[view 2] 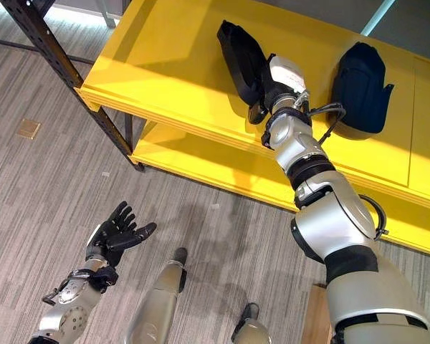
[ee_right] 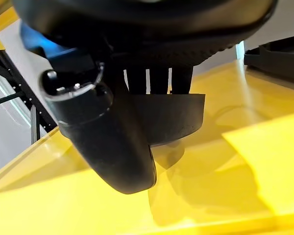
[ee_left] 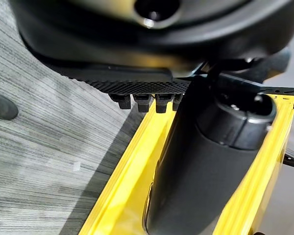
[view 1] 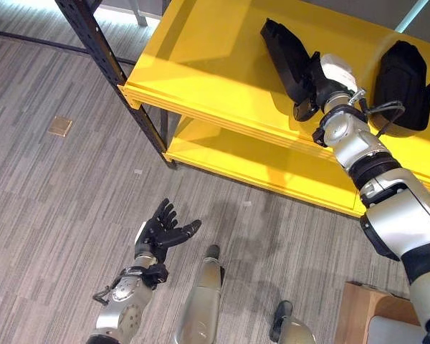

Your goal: Move parts from the plastic box to the shelf.

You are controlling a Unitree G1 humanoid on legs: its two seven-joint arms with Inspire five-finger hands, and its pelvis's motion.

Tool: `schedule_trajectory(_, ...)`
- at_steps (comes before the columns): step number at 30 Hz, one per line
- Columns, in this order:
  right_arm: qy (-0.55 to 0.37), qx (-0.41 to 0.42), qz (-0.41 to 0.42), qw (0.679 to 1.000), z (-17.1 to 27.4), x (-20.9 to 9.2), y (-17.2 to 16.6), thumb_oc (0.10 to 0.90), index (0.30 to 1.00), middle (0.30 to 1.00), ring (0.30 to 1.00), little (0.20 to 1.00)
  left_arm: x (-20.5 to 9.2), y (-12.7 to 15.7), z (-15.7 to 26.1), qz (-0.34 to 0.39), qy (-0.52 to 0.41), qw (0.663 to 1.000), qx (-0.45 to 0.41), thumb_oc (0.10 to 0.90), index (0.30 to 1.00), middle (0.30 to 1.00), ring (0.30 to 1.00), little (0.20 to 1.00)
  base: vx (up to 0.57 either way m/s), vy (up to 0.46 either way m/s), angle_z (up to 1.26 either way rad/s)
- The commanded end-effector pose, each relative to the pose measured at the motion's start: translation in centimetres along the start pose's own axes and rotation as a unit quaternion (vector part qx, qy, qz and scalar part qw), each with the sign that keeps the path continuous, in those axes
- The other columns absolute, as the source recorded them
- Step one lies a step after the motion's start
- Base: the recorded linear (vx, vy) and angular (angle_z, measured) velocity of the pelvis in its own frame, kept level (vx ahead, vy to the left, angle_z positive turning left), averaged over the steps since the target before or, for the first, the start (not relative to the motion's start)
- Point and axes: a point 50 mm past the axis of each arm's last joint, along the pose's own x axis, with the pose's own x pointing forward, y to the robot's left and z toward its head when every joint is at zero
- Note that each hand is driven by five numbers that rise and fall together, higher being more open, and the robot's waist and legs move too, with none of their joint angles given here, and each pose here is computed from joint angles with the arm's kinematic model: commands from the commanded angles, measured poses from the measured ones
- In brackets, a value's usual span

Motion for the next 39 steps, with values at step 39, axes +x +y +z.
schedule_trajectory(39,-0.075,-0.018,-0.224,0.971,4.8,0.8,-13.4,0.4,0.3,0.3,0.3,0.3,0.3,-1.2,3.6,-0.054,-0.08,0.995,0.019,0.9,1.0,1.0,1.0,1.0,0.0,-0.001,0.02)
